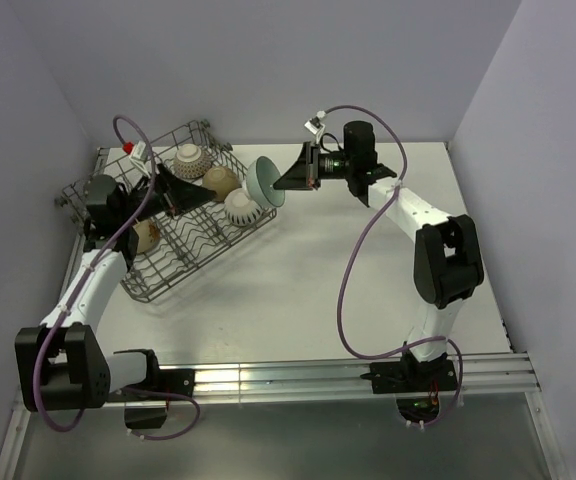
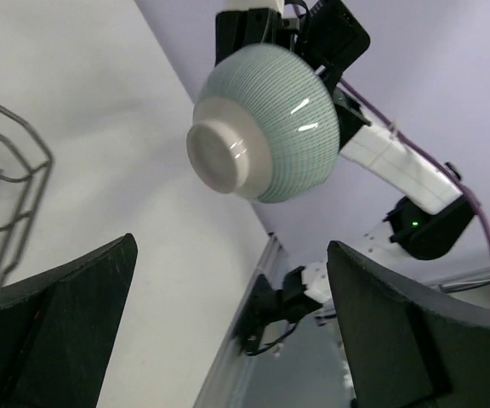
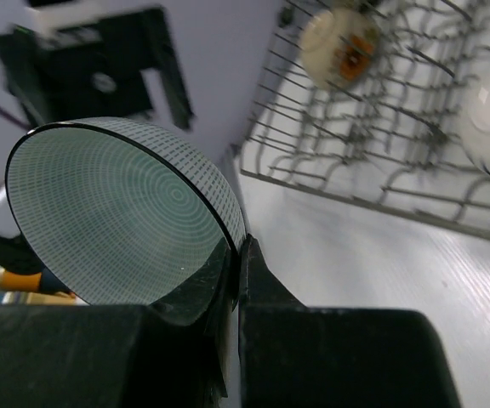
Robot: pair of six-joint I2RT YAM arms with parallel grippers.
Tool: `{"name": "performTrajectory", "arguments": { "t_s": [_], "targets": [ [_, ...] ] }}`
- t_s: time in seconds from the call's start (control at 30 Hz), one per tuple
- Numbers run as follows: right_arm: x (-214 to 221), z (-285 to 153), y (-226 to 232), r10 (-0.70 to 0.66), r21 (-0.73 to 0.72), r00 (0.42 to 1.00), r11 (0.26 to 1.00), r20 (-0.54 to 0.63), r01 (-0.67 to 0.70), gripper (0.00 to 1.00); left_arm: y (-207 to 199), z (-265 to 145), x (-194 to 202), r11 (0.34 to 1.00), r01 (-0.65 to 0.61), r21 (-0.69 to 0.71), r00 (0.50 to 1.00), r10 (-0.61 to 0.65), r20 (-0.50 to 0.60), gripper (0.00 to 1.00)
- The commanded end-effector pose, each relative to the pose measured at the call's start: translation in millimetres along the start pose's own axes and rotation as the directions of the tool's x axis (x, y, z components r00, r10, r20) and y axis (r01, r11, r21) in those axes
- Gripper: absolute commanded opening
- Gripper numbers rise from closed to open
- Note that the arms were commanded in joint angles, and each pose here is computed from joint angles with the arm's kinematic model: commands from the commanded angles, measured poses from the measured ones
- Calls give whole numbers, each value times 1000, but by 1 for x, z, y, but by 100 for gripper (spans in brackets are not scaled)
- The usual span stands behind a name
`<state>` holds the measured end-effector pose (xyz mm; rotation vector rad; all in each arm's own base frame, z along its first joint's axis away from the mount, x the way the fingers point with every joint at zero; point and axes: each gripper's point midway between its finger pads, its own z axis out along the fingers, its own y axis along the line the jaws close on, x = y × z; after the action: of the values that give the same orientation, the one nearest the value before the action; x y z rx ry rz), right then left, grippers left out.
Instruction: Load the bowls into the dish rack
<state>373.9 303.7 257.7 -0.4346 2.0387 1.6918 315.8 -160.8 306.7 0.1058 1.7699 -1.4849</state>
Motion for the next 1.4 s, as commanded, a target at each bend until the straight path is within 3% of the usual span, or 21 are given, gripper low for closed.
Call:
{"name": "performTrajectory", "arguments": {
  "t_s": [0.0, 0.07, 0.1, 0.17, 0.37, 0.8, 1.17, 1.37],
  "targets": [
    [-24, -16, 72, -93, -202, 994, 974, 52, 102, 0, -48, 9, -2, 987, 11, 160, 999, -19, 47, 100],
    [-19, -17, 75, 0, -229, 999, 973, 39, 9, 0, -54, 11, 6, 981, 35, 191, 998, -45, 48, 99],
    [-21, -19, 83, -40, -262, 997, 964, 63, 55, 0, -58, 14, 11, 978, 44, 206, 998, -53, 41, 99],
    [-17, -20, 84, 22, -283, 998, 959, 56, -5, 0, -63, 15, 9, 974, 43, 222, 996, -60, 70, 99],
    [1, -12, 92, 29, -301, 999, 953, 26, -20, 0, -68, 18, 4, 965, 77, 249, 983, -115, 142, 99],
    [18, 3, 111, 22, -351, 1000, 936, -14, -26, 0, -68, 38, 24, 944, 188, 271, 977, -209, 51, 96],
    [23, 8, 106, 48, -348, 998, 936, -41, -59, 0, -81, 34, 23, 931, 164, 325, 979, -194, 60, 78],
    [25, 9, 105, 54, -350, 997, 934, -51, -69, 0, -83, 34, 22, 923, 169, 346, 977, -202, 63, 60]
  ]
}}
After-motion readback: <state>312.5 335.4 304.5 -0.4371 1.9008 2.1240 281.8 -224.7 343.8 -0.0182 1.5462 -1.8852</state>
